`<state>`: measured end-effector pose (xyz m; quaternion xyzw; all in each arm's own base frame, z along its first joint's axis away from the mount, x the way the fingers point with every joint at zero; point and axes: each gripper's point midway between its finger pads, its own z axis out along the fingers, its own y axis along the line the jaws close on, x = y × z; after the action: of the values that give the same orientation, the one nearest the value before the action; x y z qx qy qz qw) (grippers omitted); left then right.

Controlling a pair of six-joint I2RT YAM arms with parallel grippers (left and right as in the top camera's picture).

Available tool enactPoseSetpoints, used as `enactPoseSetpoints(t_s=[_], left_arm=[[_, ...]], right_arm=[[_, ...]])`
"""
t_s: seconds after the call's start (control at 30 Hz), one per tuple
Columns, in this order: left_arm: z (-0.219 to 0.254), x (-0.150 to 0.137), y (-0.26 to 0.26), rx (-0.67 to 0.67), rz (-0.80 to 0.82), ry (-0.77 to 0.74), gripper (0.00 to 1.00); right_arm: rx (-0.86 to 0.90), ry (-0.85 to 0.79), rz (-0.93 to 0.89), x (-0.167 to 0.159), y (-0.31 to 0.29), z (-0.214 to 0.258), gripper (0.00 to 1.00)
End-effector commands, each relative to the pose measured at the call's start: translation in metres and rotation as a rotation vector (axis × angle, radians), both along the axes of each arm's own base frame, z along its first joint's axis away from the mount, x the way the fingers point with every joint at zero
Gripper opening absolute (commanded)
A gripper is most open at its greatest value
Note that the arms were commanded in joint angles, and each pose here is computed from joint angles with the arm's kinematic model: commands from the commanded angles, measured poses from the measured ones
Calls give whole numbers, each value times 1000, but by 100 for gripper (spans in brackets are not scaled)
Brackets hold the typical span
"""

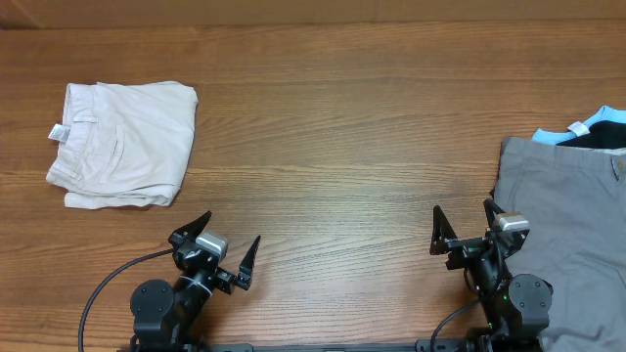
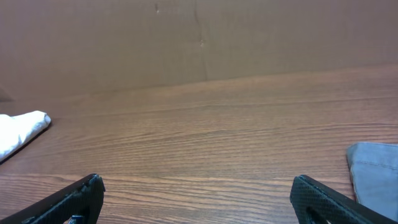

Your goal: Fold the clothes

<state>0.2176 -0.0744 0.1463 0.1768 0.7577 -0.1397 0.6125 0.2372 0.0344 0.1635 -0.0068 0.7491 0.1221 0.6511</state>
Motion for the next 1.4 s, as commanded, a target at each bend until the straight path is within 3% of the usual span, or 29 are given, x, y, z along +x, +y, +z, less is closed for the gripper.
enactPoseSetpoints(t_s=[0.0,0.53,0.73,0.83,0.93,1.13,1.2,1.37], left_arm=[[0,-1,-1,-4,-7,-7,100],[2,-1,-3,-11,-13,-11,100],[8,-19,-33,-210,-184,75,100],[13,-28,-44,-274,-258,109,100],[37,-32,-46,-285,-277,57,100],[124,-35,-32,-259,-198,-132,100],[143,-32,-31,-260,-187,-107,100],[162,0,-32,-265,-162,105,100]], right_arm=[[-2,-13,3,0,0,1,100],[-1,-12,9,0,1,1,100],[30,-20,277,-15,45,5,100],[145,-7,357,-23,59,13,100],[259,-44,367,-26,60,41,100],[262,-192,399,-46,62,117,100],[266,-168,389,-48,61,134,100],[247,76,331,-30,57,141,100]])
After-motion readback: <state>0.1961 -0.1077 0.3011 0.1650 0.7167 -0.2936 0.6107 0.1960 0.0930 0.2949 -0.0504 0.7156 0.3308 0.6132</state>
